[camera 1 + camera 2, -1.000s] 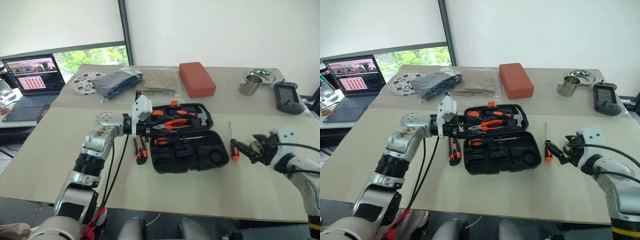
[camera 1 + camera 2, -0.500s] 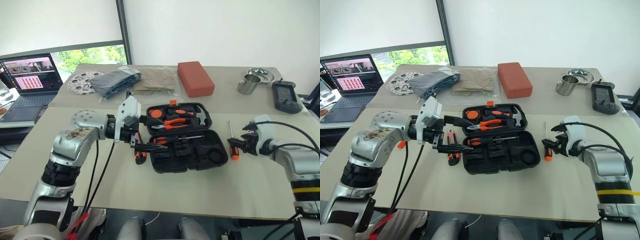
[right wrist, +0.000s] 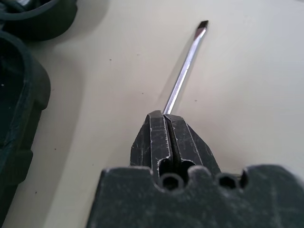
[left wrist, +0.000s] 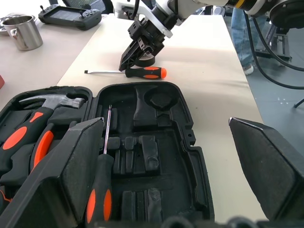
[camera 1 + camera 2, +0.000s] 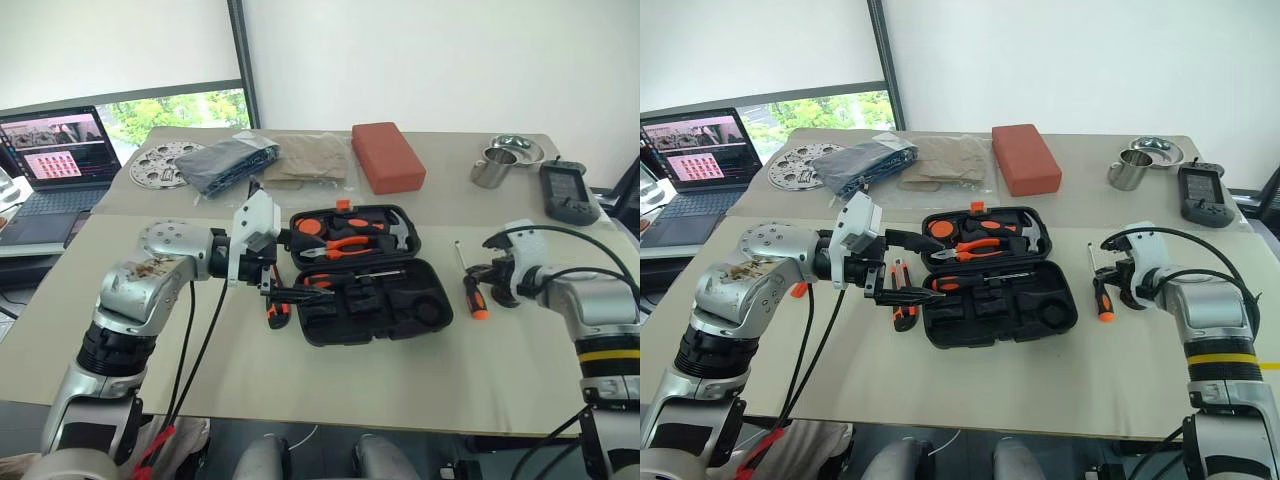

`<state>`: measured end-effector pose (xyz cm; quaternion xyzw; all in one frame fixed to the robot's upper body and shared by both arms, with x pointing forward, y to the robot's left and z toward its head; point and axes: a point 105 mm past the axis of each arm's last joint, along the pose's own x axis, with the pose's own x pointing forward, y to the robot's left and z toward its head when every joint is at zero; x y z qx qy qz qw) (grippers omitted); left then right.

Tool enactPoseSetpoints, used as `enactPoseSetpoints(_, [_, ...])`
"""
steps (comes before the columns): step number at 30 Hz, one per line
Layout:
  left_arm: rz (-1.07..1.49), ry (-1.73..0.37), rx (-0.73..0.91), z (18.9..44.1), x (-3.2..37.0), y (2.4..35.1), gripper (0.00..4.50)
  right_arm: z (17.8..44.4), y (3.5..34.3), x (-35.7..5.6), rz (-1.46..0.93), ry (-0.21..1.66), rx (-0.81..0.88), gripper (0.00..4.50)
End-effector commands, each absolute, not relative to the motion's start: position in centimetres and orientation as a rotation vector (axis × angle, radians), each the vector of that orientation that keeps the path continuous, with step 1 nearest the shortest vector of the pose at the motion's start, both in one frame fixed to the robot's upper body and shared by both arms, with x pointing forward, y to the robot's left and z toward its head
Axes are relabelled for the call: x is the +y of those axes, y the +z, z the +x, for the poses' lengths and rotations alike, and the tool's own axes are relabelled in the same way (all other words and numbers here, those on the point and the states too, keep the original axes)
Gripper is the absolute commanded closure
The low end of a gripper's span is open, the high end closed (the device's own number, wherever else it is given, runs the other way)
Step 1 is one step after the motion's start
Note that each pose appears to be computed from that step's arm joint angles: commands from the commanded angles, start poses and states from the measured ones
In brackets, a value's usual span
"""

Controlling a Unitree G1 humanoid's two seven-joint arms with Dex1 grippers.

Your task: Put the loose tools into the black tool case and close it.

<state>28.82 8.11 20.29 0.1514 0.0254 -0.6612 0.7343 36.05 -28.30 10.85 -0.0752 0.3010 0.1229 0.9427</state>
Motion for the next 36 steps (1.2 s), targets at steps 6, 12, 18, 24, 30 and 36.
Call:
enactPoseSetpoints(6, [0.364, -1.453, -0.013, 28.6, 8.0, 21.3, 0.00, 34.8, 14.9, -27.2, -0.203, 0.323, 0.564, 3.64])
enactPoseSetpoints(12, [0.362, -1.467, -0.021, 28.3, 7.7, 21.2, 0.00, 33.5, 14.0, -27.2, -0.242, 0.256, 0.599, 1.99])
enactPoseSetpoints(18, [0.368, -1.495, -0.026, 28.1, 7.5, 21.3, 0.00, 32.9, 12.1, -27.0, -0.227, 0.246, 0.661, 1.99])
enactPoseSetpoints(24, [0.374, -1.510, -0.029, 27.8, 7.4, 21.5, 0.00, 32.8, 10.3, -27.3, -0.228, 0.226, 0.708, 2.23])
enactPoseSetpoints(30, [0.369, -1.526, -0.020, 27.4, 7.6, 21.6, 0.00, 33.3, 11.1, -28.0, -0.215, 0.195, 0.684, 3.60])
enactPoseSetpoints(36, [0.362, -1.516, -0.012, 27.2, 8.2, 21.7, 0.00, 34.7, 14.5, -28.9, -0.251, 0.146, 0.561, 3.60])
